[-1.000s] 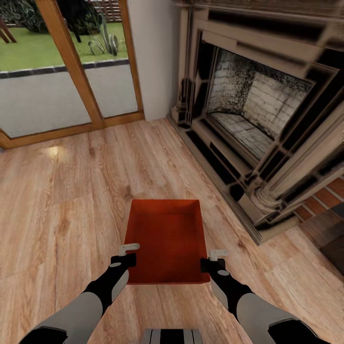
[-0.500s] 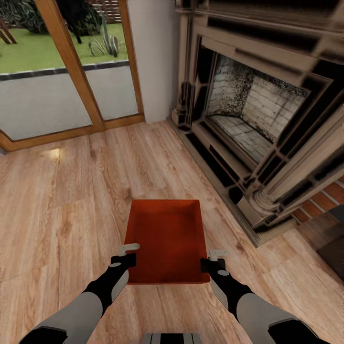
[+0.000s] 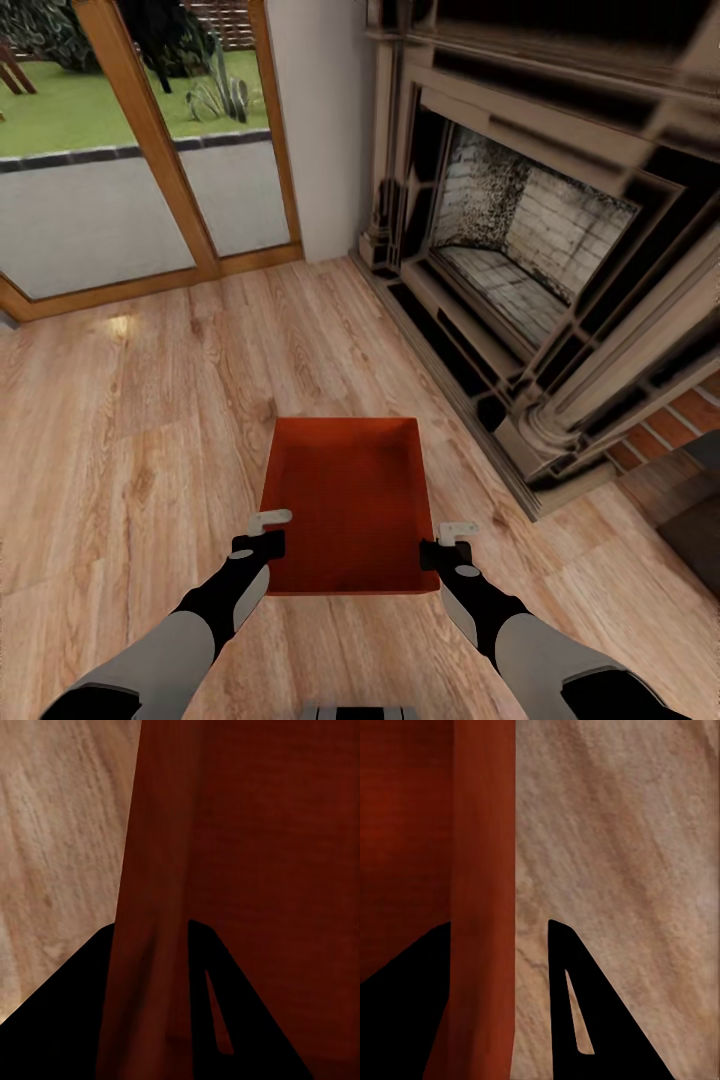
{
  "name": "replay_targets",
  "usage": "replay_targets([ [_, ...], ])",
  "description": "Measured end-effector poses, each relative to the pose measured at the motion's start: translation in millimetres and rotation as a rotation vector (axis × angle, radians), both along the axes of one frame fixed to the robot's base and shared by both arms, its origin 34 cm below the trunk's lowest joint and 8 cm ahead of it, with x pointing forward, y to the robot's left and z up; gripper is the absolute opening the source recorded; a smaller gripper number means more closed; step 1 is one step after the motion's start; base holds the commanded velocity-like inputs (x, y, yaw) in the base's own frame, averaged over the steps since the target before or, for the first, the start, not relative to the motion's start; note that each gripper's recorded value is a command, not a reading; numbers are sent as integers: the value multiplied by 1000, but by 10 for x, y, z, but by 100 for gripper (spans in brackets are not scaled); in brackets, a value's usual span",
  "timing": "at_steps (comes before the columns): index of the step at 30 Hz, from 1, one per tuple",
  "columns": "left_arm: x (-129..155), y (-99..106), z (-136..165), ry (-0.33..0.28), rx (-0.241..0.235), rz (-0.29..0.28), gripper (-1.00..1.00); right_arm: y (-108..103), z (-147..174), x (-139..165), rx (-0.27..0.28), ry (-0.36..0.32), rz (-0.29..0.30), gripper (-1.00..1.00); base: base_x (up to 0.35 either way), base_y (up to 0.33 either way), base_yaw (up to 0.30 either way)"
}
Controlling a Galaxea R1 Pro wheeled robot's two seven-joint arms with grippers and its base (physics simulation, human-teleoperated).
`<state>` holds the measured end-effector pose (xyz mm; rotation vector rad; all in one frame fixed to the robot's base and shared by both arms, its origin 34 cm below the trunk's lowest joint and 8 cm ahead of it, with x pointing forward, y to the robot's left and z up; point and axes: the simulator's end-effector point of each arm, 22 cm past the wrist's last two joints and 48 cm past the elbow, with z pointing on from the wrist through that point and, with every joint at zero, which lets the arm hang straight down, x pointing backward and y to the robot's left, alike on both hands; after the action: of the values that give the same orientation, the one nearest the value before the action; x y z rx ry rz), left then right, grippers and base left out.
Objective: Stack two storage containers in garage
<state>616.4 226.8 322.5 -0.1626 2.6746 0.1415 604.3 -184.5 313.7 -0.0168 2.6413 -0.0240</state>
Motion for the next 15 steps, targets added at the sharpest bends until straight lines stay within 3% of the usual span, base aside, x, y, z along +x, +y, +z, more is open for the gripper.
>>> replay_targets([
  [15, 39, 1, 296, 2, 0, 0, -100, 1, 297, 40, 0, 1, 0, -100, 0, 0, 0],
])
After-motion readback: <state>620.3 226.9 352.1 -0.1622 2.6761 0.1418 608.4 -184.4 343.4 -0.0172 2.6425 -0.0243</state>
